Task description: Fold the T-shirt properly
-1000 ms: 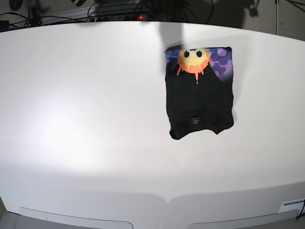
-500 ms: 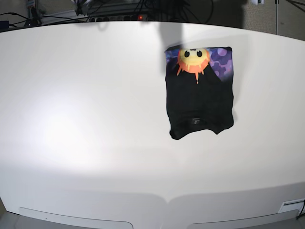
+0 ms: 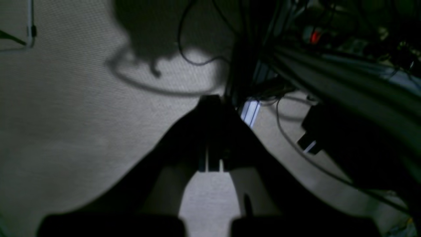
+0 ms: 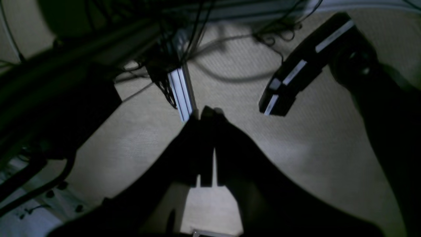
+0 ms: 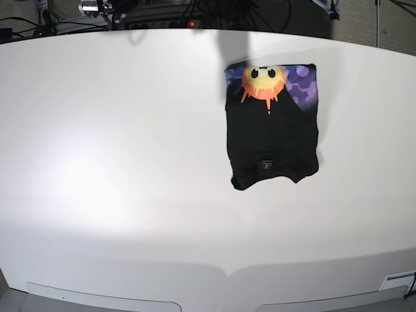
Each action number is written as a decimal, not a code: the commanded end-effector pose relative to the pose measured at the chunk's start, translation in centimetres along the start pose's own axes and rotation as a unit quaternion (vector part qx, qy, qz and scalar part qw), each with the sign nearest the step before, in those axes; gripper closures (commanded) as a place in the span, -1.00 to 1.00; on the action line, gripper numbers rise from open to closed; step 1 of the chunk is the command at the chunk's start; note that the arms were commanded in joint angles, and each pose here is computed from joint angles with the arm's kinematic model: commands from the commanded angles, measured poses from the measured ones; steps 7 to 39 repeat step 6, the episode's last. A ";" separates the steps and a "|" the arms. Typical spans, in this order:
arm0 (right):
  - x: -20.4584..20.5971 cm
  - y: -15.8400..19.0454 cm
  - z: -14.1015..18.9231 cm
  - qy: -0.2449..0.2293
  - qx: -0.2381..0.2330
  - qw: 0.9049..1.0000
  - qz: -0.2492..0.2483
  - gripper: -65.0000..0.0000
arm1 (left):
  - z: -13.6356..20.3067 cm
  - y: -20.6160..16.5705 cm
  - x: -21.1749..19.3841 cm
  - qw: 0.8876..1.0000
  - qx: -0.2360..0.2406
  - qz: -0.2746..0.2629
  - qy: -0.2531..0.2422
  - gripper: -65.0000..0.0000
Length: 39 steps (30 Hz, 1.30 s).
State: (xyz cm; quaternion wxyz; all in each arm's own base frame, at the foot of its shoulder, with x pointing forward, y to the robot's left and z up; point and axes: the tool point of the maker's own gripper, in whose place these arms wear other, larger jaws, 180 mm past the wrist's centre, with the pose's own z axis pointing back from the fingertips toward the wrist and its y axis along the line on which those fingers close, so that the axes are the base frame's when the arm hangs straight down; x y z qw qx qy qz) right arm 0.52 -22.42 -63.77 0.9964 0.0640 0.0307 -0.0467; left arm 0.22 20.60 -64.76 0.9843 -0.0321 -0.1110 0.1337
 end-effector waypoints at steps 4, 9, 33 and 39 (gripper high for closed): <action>0.1 0.1 0.0 -0.004 0.003 1.000 -0.001 1.00 | 0.2 0.5 -0.8 1.000 0.002 -0.002 0.007 1.00; 0.2 0.5 -0.1 -0.007 0.006 1.000 -0.001 1.00 | 0.2 0.4 -0.5 1.000 0.002 -0.002 0.002 1.00; 0.2 0.5 -0.1 -0.007 0.006 1.000 -0.001 1.00 | 0.2 0.4 -0.5 1.000 0.002 -0.002 0.002 1.00; 0.2 0.5 -0.1 -0.007 0.006 1.000 -0.001 1.00 | 0.2 0.4 -0.5 1.000 0.002 -0.002 0.002 1.00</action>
